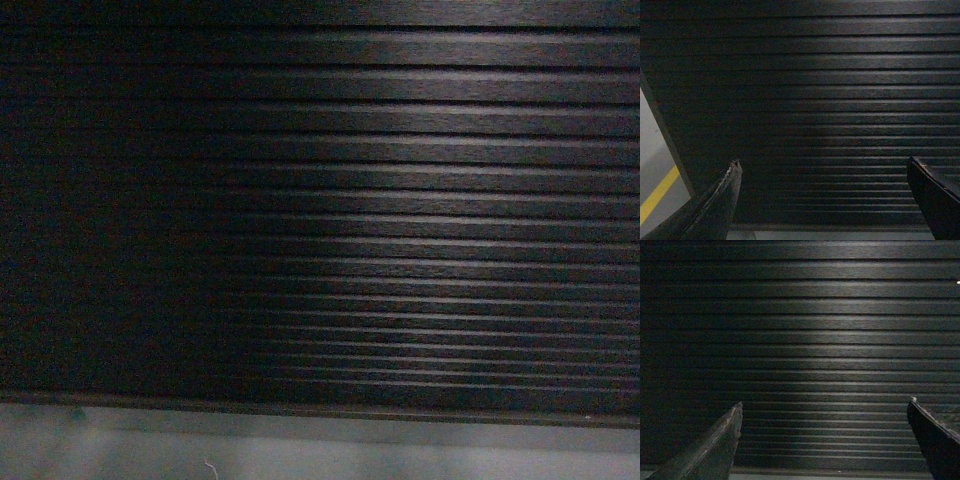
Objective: Place dark red mango on scale at checkout
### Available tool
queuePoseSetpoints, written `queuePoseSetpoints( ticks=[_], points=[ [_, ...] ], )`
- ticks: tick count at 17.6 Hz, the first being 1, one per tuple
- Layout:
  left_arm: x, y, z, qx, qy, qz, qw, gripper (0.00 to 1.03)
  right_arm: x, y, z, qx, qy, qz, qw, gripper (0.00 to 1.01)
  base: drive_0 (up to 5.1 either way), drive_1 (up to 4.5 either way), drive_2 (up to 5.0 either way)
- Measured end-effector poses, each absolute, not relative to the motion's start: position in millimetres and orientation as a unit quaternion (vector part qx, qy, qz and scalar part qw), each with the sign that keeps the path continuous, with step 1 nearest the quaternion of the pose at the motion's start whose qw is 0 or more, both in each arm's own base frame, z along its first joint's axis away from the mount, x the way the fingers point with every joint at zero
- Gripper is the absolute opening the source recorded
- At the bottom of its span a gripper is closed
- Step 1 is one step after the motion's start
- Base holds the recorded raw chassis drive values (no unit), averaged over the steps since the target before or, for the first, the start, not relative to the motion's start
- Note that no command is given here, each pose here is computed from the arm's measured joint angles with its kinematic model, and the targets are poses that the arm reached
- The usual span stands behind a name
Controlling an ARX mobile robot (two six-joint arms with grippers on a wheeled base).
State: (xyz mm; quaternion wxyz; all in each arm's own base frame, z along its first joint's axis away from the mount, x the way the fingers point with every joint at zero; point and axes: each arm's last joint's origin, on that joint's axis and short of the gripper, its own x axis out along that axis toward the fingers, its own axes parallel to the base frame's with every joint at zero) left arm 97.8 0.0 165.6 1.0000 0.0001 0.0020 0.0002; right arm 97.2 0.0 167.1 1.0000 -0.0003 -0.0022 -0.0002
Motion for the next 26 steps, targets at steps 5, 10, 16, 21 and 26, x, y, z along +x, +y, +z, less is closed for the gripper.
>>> queuePoseSetpoints(
  ticks=[5,10,16,21,26],
  points=[
    [97.8,0.0,165.6,0.000,0.002,0.000,1.000,0.98,97.2,0.0,167.1,0.000,-0.002,0.000,1.000,0.98,0.0,0.00,0.0],
    [97.8,0.0,165.2,0.000,0.004,0.000,1.000,0.98,97.2,0.0,167.0,0.000,-0.001,0.000,1.000,0.98,0.0,0.00,0.0],
    [97.8,0.0,165.6,0.000,0.002,0.000,1.000,0.98,97.2,-0.1,167.1,0.000,-0.002,-0.001,1.000,0.98,0.0,0.00,0.0],
    [97.8,0.0,165.6,0.000,0.002,0.001,1.000,0.98,97.2,0.0,167.1,0.000,-0.002,0.000,1.000,0.98,0.0,0.00,0.0],
    [97.8,0.0,165.6,0.000,0.002,0.000,1.000,0.98,97.2,0.0,167.1,0.000,-0.002,-0.001,1.000,0.98,0.0,0.00,0.0]
  ],
)
